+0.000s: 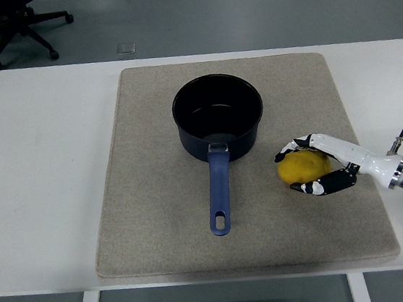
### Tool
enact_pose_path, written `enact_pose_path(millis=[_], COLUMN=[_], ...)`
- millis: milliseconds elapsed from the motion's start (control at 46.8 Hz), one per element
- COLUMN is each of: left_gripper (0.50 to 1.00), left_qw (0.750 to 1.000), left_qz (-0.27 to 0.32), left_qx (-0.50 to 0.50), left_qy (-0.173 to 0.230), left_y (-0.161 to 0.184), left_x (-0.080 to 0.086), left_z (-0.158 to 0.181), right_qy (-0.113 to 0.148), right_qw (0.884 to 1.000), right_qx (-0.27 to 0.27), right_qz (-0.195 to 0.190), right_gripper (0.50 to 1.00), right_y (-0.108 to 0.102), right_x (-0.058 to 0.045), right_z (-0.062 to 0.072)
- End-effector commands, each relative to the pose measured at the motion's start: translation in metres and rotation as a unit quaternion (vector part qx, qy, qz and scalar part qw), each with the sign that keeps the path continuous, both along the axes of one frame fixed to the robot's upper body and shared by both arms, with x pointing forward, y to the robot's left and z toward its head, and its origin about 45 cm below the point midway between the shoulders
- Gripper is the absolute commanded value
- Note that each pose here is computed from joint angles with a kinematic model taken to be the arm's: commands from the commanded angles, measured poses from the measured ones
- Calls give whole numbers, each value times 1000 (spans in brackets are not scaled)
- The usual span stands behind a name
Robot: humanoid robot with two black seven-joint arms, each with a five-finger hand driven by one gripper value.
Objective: Put the potato in the blue pot
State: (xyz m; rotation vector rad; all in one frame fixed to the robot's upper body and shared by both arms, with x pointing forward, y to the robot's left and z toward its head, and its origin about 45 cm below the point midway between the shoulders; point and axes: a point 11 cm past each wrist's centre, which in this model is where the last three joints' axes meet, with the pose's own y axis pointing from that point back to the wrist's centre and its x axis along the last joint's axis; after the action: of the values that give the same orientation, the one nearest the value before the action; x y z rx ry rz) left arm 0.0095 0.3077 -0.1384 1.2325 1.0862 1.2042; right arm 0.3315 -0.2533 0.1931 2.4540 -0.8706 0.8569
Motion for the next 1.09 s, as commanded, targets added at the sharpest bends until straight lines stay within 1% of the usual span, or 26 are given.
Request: enact_pose_path(millis=[0,21,107,192,321,406,534,620,684,748,855,919,983,1068], left_gripper=[996,996,996,996,996,996,996,996,996,996,996,996,996,996], left_qw=[1000,1000,1000,1000,1000,1000,1000,1000,1000,1000,1000,1000,1000,1000], left_qz=[0,0,0,0,0,-1,-1,0,0,0,0,0,0,0], left_qx=[1,2,2,2,1,0,0,2,2,2,2,1,0,0], left_qy=[0,0,0,0,0,0,0,0,0,0,0,0,0,0], left_y=[1,1,1,1,1,0,0,1,1,1,1,1,0,0], left_x=[0,0,0,0,0,0,0,0,0,0,0,0,0,0], left_z=[0,0,0,0,0,0,0,0,0,0,0,0,0,0], right_qy=[-4,-6,-22,-32,-45,-50,-66,-71,-82,-83,-83,-87,-94,-94], right_qw=[1000,1000,1000,999,999,998,997,997,996,995,994,993,992,991], right_qx=[5,6,7,5,9,17,28,18,15,12,0,-5,-9,-12], right_qz=[-2,-1,5,8,13,17,27,32,41,53,70,79,85,91], right_gripper=[500,500,500,500,500,500,500,500,500,500,500,500,500,500], right_y=[0,0,3,4,5,9,22,26,35,46,62,71,77,87], right_x=[3,4,13,18,31,40,53,59,64,68,74,76,80,83], right_z=[6,8,23,31,53,69,95,104,116,120,121,124,130,127])
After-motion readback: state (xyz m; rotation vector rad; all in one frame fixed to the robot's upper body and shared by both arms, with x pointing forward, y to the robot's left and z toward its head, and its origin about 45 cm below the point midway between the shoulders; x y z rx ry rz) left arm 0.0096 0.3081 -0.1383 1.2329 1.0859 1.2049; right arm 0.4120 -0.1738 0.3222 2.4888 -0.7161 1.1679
